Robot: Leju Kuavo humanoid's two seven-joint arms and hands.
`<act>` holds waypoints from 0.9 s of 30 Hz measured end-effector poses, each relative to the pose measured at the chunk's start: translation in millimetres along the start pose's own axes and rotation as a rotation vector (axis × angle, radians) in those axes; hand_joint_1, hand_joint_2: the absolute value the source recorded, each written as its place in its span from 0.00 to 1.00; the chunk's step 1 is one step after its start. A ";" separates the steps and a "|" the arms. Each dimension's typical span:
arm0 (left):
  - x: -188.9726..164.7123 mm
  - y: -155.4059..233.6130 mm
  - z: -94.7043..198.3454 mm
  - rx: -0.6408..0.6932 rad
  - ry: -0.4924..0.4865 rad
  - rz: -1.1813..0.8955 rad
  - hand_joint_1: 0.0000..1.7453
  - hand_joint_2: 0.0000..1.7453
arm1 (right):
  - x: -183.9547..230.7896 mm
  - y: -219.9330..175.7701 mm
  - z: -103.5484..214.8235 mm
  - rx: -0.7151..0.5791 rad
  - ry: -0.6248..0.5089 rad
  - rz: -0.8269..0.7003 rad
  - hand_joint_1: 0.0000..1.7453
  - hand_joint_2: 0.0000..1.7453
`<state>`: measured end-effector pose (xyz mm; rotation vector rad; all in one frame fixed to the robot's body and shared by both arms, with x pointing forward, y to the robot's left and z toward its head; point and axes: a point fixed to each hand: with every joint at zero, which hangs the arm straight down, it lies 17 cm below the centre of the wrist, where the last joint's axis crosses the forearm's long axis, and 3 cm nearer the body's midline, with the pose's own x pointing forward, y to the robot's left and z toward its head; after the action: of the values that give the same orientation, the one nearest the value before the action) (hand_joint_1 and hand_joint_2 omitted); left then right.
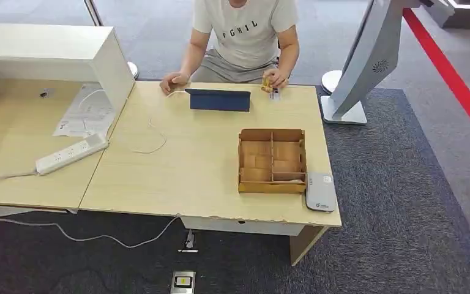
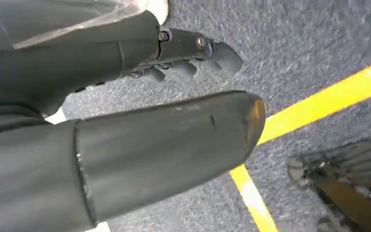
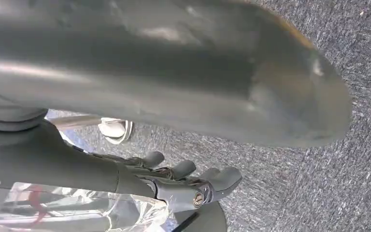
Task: Pass the card to the sensor for recognition and then transmit it.
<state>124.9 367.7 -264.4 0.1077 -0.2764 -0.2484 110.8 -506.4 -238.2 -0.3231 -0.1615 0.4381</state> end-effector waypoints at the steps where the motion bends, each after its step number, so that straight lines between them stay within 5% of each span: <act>1: 1.0 3.1 -0.4 0.016 -0.005 0.003 0.00 0.00 | -0.2 -1.0 -0.1 -0.003 0.001 -0.008 0.00 0.00; 27: -2.9 -2.5 1.1 -0.026 0.019 0.018 0.00 0.00 | 4.6 2.7 -0.5 -0.008 -0.023 -0.012 0.00 0.00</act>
<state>121.3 366.0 -264.4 0.0818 -0.2554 -0.2325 113.9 -502.3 -239.2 -0.3251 -0.1879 0.4292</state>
